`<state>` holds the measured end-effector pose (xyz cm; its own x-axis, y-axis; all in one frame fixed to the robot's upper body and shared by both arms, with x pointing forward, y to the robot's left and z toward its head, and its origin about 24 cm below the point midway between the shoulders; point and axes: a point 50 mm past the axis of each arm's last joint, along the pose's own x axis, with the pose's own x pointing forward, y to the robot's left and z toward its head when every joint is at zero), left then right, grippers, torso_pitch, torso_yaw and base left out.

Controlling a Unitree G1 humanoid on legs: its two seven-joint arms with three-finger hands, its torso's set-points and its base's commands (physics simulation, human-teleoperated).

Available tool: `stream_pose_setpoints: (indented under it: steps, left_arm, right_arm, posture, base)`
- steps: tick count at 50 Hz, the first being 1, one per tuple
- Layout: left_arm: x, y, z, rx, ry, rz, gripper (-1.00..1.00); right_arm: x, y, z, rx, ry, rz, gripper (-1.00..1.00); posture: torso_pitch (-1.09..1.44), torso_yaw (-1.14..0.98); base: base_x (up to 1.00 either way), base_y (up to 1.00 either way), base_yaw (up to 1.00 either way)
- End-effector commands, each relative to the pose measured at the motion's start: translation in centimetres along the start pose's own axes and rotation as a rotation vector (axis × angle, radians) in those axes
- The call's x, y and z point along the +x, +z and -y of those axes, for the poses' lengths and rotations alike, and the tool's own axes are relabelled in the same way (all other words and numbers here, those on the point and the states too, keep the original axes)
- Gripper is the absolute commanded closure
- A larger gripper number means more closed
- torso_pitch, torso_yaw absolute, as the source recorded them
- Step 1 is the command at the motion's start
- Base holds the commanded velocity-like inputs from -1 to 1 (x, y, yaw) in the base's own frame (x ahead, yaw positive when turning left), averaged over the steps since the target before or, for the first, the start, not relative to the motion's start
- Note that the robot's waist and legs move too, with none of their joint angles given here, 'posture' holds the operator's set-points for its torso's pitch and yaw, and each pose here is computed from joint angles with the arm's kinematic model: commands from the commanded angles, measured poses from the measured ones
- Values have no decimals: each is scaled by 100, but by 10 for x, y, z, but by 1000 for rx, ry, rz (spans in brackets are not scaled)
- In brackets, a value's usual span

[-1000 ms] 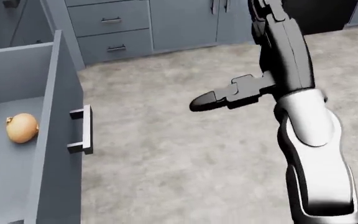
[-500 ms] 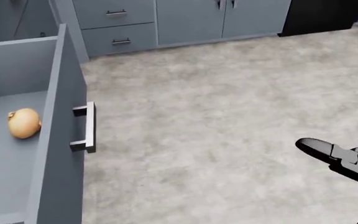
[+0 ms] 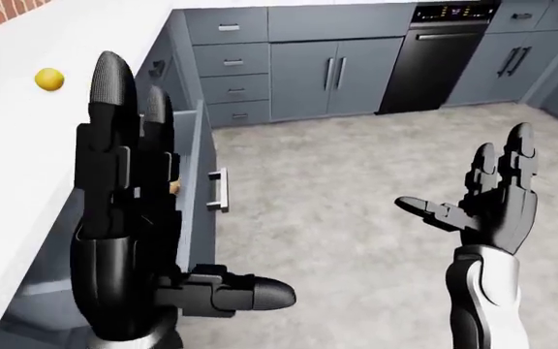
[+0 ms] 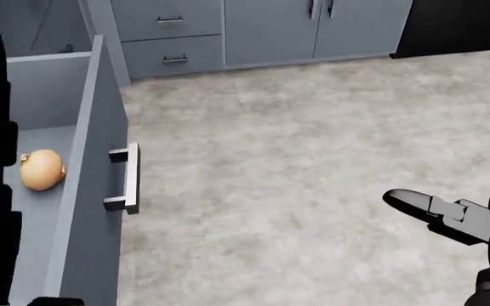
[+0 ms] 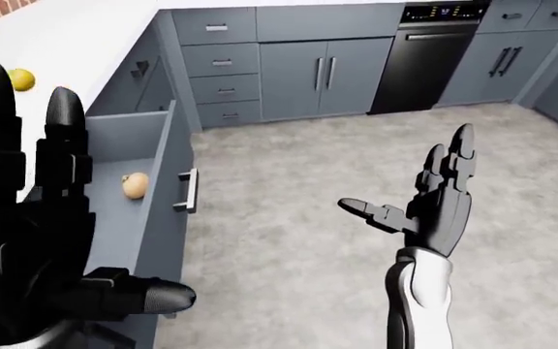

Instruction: Close the right drawer.

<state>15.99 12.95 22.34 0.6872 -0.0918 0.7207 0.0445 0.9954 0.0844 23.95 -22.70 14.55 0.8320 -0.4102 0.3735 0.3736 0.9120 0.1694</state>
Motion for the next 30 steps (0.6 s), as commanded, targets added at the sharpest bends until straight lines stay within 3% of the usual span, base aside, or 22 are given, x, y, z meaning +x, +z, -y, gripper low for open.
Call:
stream_pose_setpoints:
  steps: [1, 11, 24, 30]
  left_arm:
    - [0, 9, 1, 9, -3, 54, -100]
    - [-1, 6, 23, -31, -84, 45, -100]
    - [-4, -8, 45, -44, -169, 25, -100]
    - [-8, -23, 52, -67, -201, -22, -100]
  right_arm:
    - [3, 16, -1, 15, 7, 85, -100]
    - [3, 10, -4, 17, 23, 68, -100]
    - [4, 6, -5, 16, 32, 51, -100]
    - [4, 4, -5, 17, 35, 47, -100]
  posture:
    - [0, 0]
    - [0, 0]
    - [0, 0]
    - [0, 0]
  base:
    - [0, 0, 0]
    - [0, 0, 0]
    - [0, 0, 0]
    - [0, 0, 0]
